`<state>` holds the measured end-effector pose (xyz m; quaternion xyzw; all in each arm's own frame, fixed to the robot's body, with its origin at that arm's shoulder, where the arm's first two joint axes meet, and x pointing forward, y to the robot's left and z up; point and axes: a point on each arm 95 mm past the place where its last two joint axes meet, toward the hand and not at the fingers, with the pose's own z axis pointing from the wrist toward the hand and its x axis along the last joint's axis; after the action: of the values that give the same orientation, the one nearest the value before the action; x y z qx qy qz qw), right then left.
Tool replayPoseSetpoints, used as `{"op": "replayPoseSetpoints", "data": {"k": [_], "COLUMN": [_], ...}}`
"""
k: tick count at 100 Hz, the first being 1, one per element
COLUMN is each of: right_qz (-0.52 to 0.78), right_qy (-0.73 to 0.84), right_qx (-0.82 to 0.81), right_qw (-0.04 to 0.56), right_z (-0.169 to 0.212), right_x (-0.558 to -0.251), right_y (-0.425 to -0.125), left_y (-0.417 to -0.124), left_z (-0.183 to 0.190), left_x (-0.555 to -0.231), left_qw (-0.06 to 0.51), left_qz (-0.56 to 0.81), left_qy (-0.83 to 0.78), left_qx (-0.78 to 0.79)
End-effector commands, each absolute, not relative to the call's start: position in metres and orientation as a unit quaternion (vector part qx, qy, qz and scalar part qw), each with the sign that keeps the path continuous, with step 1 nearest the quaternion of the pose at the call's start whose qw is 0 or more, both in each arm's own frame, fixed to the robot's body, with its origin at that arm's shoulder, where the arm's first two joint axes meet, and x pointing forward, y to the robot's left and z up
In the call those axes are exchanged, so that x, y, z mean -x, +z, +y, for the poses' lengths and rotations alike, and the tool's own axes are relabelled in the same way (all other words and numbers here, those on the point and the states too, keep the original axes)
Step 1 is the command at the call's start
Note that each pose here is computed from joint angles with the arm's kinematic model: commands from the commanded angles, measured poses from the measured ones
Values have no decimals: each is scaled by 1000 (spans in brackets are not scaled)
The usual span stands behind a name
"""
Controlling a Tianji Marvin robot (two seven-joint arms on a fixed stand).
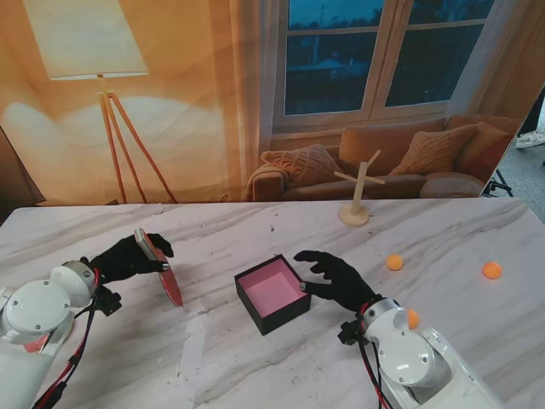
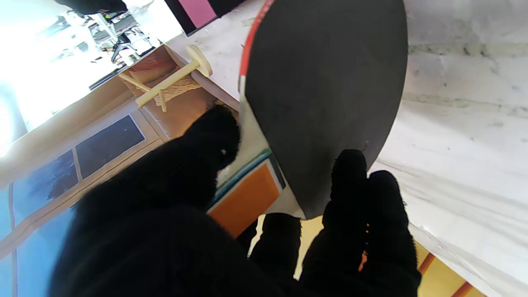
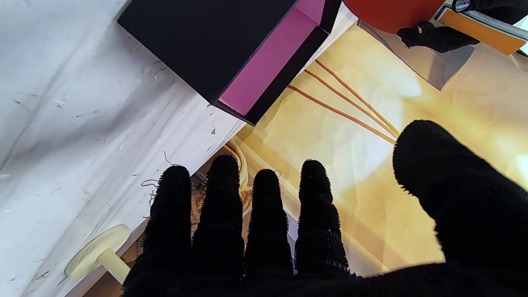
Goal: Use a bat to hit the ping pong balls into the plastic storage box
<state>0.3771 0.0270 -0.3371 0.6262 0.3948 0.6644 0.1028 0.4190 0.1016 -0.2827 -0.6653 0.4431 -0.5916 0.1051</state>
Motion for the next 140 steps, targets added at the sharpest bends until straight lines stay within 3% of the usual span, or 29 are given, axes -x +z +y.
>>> {"op": "replayPoseSetpoints", "data": {"k": [1, 52, 140], "right_qz": [399, 399, 396], "right_qy": [659, 659, 659], "right_qx": [-630, -630, -632], "right_qw": [99, 98, 97], "right_z": [28, 28, 27], "right_x": [-375, -375, -375], "right_y": [-339, -339, -339], "left_y": [-303, -307, -319], "left_z": [103, 101, 82], "left_x": [-410, -411, -417], "left_qw": [79, 132, 77], "left_qz": [452, 475, 410], "left_qy": [-564, -580, -616], "left_qx": [686, 648, 668]}}
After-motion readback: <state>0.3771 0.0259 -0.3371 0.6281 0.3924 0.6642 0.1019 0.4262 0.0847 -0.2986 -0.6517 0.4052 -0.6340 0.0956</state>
